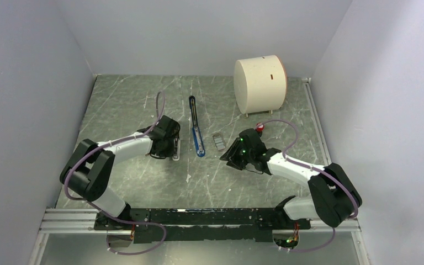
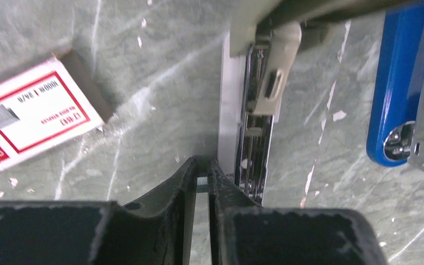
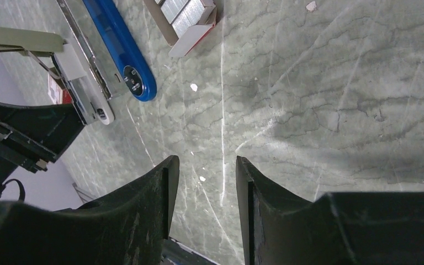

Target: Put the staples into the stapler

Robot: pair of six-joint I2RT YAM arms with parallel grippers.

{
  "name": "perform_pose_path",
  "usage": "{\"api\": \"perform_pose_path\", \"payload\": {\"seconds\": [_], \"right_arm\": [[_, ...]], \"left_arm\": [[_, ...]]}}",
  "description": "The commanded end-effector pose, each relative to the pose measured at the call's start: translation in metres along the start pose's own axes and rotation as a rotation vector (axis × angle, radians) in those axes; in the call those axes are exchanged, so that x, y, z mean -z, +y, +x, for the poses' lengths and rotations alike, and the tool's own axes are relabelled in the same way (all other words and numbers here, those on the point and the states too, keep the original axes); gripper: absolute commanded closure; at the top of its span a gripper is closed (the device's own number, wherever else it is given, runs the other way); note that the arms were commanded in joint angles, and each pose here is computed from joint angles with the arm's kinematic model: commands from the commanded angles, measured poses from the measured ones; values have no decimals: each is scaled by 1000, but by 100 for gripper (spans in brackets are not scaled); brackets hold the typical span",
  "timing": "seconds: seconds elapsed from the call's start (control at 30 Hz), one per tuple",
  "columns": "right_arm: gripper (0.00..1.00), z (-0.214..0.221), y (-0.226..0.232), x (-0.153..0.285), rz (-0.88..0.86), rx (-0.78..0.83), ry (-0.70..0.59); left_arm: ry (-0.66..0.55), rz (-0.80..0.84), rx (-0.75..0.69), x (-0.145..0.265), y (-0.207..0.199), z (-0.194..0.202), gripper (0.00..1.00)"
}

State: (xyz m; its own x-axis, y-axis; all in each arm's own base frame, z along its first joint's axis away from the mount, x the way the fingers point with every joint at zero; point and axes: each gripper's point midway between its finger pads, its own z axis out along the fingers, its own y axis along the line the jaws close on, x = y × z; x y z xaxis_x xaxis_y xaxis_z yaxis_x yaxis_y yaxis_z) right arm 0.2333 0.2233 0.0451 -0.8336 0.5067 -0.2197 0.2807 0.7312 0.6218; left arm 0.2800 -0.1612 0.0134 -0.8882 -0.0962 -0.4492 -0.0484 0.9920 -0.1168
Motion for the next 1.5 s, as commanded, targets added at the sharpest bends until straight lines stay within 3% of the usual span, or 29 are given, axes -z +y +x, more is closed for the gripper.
{"api": "perform_pose_path", "payload": {"seconds": [0.0,0.37,0.5,0.7,0.87,1.13,1.2,1.37,1.47], "right_arm": [[54,-1,-1,1,-12,-3,-5],[54,2,-5,0,-21,-10,-7],[54,1,-4,0,-26,-7,-7],[54,1,-3,0,-33,1,-5],[54,2,-4,0,-33,5,-3],[54,5,-5,-4,-38,4,14],[54,7,-7,-4,-35,4,22],[54,8,-6,-6,-35,11,32],[54,7,-6,-5,-36,17,30]], "left_arm": [[88,6,-15,9,1,37,82],[170,123,-15,35,-17,88,81],[170,183,-7,44,-27,90,77],[137,84,-31,43,-12,79,59],[132,75,-67,47,-19,80,55],[126,-79,-112,42,-5,89,49],[114,-83,-102,41,-7,88,49],[110,-70,-89,36,-15,89,65],[113,-66,-87,34,-18,91,68]]}}
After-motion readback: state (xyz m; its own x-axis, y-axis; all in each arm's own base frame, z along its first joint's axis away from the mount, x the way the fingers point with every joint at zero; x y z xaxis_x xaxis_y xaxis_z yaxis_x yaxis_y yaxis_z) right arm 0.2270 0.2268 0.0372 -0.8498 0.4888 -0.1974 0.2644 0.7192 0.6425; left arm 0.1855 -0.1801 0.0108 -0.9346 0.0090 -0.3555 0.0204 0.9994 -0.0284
